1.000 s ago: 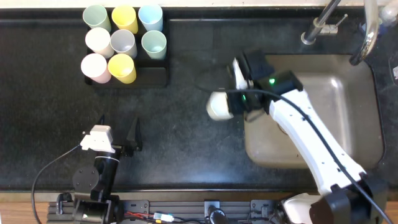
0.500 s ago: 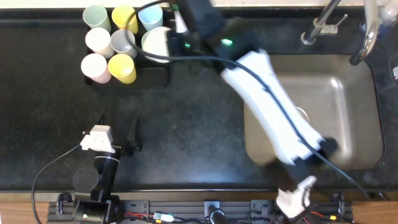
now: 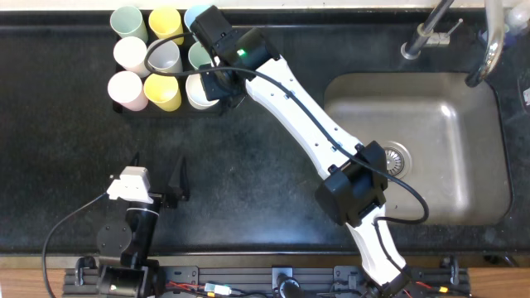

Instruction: Store Cups

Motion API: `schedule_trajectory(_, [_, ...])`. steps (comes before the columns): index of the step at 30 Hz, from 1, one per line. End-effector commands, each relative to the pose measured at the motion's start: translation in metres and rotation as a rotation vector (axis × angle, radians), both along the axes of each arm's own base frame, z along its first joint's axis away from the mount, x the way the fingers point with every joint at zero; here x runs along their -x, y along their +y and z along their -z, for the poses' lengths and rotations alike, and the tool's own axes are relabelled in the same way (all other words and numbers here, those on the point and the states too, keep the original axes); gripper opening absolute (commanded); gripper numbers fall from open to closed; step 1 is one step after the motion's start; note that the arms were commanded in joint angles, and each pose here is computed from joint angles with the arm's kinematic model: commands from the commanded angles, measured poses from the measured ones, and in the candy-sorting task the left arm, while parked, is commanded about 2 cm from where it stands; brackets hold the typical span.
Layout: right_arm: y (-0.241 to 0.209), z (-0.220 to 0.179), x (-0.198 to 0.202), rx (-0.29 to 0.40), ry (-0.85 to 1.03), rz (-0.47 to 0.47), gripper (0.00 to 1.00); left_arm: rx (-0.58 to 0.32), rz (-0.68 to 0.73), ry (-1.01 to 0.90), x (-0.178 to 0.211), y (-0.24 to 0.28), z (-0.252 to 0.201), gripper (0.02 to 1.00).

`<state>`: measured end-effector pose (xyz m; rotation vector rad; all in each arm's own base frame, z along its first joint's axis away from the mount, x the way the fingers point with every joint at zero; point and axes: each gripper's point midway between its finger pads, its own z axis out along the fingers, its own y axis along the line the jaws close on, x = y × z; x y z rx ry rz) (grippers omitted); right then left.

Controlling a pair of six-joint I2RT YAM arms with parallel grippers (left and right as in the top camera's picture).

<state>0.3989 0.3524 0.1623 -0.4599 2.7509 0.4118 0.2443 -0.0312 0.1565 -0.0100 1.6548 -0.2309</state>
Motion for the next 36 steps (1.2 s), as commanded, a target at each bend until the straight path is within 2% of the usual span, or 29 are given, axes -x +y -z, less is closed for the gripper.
schedule_trajectory(1, [0.009, -0.002, -0.005, -0.015, -0.017, 0.016, 0.042, -0.016, 0.012, -0.009, 0.001, -0.001, -0.001, 1.000])
schedule_trajectory(18, [0.013, 0.017, -0.021, 0.004, -0.045, 0.111, 0.045, -0.016, 0.012, -0.009, 0.001, -0.001, -0.001, 1.000])
schedule_trajectory(36, [0.018, 0.044, -0.026, 0.020, -0.025, 0.115, 0.049, -0.016, 0.012, -0.009, 0.001, -0.001, -0.001, 1.000])
